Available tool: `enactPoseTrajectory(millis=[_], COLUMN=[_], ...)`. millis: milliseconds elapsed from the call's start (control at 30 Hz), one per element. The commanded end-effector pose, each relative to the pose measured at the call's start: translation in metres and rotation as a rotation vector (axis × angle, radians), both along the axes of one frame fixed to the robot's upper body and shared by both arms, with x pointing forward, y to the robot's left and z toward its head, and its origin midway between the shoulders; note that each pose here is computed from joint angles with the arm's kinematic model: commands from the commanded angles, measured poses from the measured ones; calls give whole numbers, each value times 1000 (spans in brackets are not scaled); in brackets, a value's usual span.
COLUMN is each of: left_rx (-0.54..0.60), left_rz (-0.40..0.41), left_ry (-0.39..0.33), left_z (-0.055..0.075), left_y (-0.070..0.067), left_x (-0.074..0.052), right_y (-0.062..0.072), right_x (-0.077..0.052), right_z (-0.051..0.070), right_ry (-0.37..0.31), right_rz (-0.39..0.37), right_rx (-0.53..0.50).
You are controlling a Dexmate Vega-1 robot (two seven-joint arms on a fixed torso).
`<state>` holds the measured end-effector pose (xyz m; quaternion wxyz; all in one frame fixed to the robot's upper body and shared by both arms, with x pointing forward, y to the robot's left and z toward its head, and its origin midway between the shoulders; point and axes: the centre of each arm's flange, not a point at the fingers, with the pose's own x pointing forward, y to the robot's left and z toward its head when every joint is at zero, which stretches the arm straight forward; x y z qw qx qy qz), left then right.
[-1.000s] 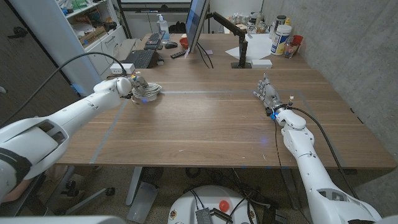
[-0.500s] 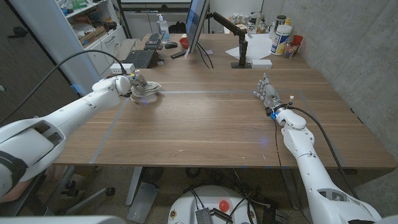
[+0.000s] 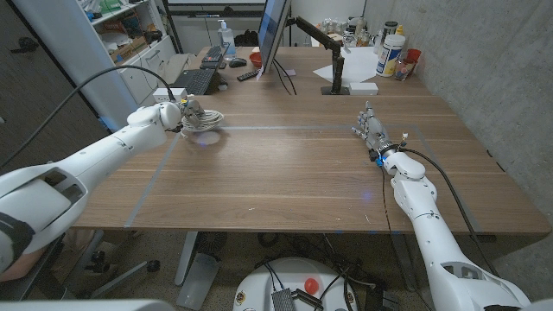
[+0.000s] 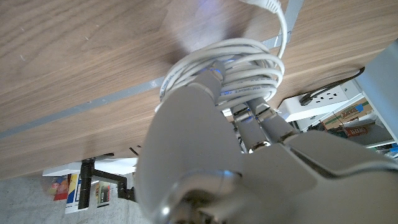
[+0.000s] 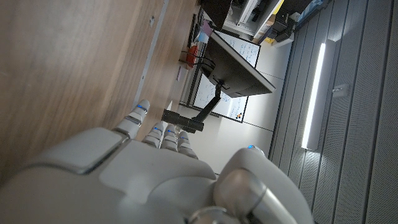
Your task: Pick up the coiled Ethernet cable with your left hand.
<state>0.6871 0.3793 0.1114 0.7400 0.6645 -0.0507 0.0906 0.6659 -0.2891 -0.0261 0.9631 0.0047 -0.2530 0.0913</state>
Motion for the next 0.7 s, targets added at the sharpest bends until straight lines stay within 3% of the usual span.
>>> enactPoseTrajectory(millis=[33,567,700], left_rx=[6,-7,-6], left_rz=[6,7,6], left_ry=[-38,-63,-80], left_z=[8,16,25], left_y=[0,-1,-3], left_x=[-8,-19,-24], right_y=[0,0,0], right_x=[0,0,0], right_z=[0,1,1], right_ry=[1,-4,-2], right_rz=[1,-3,-3], right_rx=[0,-11,-10])
